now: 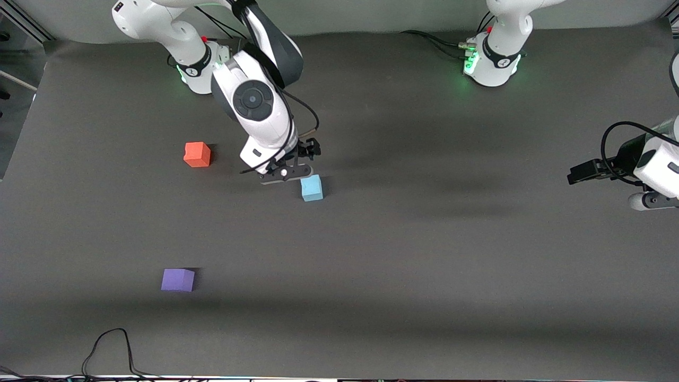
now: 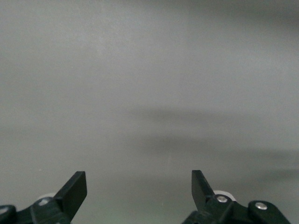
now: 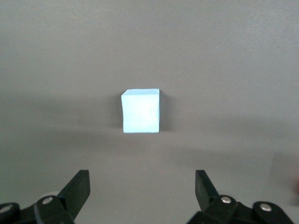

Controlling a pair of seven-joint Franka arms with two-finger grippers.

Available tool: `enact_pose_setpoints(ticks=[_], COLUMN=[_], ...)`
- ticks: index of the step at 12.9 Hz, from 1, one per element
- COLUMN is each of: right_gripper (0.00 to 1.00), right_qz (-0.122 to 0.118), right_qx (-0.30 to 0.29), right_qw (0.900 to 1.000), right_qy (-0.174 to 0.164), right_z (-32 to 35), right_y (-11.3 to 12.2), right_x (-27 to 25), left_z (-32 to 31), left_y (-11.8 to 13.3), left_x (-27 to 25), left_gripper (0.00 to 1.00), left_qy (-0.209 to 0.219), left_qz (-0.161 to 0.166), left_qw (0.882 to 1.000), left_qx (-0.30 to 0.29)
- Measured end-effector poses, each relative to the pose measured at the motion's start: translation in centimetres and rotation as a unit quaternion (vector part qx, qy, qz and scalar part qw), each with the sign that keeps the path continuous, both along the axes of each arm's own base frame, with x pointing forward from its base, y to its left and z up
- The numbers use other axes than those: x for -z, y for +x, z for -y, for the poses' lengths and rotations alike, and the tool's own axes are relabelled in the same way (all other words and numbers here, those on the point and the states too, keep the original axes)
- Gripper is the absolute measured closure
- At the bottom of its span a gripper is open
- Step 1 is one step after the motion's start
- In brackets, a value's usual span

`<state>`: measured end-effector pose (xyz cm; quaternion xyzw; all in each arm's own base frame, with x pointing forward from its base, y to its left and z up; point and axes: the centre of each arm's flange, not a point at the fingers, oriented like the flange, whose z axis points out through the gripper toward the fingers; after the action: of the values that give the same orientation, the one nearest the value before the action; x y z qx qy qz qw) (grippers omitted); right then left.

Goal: Place blue block between orange and purple blocks
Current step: 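Grasp the blue cube with the right gripper while the left gripper withdraws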

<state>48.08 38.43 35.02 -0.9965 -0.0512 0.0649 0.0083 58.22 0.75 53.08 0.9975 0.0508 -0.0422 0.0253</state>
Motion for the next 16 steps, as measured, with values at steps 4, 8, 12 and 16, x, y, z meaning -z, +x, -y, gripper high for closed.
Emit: enact_pose_setpoints(ticks=[4, 8, 12, 16], right_gripper=[0.0, 0.0, 0.0, 0.03], right_qz=[0.023, 0.04, 0.056, 0.061], right_qx=[-0.003, -0.001, 0.002, 0.012], right_qw=[1.0, 0.999, 0.998, 0.998], right_qy=[-0.003, -0.007, -0.004, -0.006], right_z=[-1.0, -1.2, -1.2, -1.2], right_y=[-1.0, -0.8, -0.4, -0.5], right_x=[7.4, 12.3, 14.7, 16.2], left_z=[0.6, 1.1, 1.8, 1.9], left_y=[-0.6, -1.2, -1.5, -1.5], left_x=[-3.2, -3.4, -3.3, -3.3], left_gripper=[0.0, 0.0, 0.0, 0.0], left_qy=[0.008, 0.008, 0.012, 0.013], left_qz=[0.018, -0.003, -0.012, -0.012], left_qw=[1.0, 1.0, 1.0, 1.0], left_qx=[0.004, 0.012, 0.02, 0.022])
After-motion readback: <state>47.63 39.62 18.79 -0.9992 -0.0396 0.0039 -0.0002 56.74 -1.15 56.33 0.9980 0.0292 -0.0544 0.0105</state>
